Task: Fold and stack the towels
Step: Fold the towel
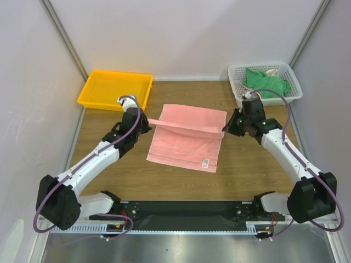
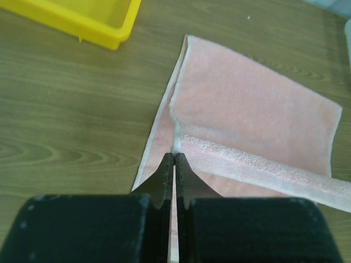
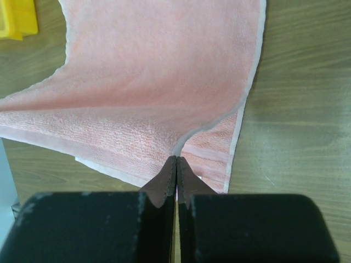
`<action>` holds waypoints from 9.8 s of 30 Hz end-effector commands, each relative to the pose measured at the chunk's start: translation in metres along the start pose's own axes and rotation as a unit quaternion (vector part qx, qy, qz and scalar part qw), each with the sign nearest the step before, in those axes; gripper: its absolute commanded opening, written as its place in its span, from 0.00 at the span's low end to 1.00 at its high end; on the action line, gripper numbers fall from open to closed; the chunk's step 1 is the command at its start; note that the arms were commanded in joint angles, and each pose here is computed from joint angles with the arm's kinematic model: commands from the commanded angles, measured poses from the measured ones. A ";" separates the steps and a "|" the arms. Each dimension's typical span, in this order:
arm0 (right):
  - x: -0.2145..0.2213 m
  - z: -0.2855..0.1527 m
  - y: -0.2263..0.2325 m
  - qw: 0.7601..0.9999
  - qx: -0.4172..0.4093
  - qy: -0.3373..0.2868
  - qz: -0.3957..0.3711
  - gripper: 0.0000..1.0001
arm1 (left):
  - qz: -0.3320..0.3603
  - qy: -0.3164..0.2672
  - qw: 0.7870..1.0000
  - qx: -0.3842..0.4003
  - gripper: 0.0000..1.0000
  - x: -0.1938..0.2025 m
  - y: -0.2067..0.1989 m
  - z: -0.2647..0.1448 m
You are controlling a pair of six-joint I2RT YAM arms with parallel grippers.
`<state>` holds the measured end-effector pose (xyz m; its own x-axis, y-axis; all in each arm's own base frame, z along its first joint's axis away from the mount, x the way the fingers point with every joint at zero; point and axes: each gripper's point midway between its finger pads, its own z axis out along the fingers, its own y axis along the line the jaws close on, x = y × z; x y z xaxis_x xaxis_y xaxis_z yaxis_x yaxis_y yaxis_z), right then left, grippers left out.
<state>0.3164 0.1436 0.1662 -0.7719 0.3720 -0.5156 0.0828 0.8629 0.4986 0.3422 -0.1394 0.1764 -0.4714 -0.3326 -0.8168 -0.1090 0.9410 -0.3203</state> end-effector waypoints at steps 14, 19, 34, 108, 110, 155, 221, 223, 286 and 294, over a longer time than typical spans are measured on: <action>0.043 -0.003 -0.018 0.999 -0.003 0.044 0.016 0.00 | 0.014 0.025 0.999 0.018 0.00 0.015 0.012 0.003; 0.078 0.007 -0.027 0.997 -0.006 0.078 0.019 0.00 | 0.012 0.062 0.998 -0.006 0.00 0.059 0.038 0.004; 0.131 0.023 -0.026 0.992 -0.027 0.122 0.006 0.12 | -0.012 0.134 0.991 -0.004 0.00 0.139 0.069 -0.010; 0.128 -0.013 -0.026 0.995 0.050 0.091 0.003 0.00 | 0.002 0.123 0.992 0.027 0.00 0.124 0.051 -0.024; 0.138 -0.011 -0.033 0.993 0.051 0.105 0.013 0.00 | 0.002 0.127 0.991 0.027 0.00 0.129 0.052 -0.025; 0.202 0.010 -0.050 0.972 0.041 0.229 -0.014 0.41 | -0.006 0.151 0.987 -0.049 0.37 0.162 0.086 -0.029; 0.058 0.110 -0.073 0.990 0.078 0.105 -0.060 0.36 | 0.154 0.179 0.971 -0.044 0.40 0.200 -0.004 -0.006; 0.047 0.101 -0.055 0.992 0.048 0.097 -0.067 0.37 | 0.147 0.169 0.975 -0.019 0.41 0.188 -0.016 -0.011; 0.088 0.079 -0.071 0.992 0.029 0.089 0.085 0.52 | 0.057 0.184 0.981 -0.023 0.00 0.162 0.034 0.063; 0.100 0.085 -0.080 0.992 0.052 0.087 0.079 0.37 | 0.060 0.193 0.979 -0.026 0.00 0.167 0.037 0.061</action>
<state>0.2910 0.1414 0.0253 -0.8423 0.4486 -0.2989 0.2532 0.8187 0.5154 0.3287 -0.1697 0.0168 -0.7342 -0.1873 -0.6526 -0.0546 0.9744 -0.2183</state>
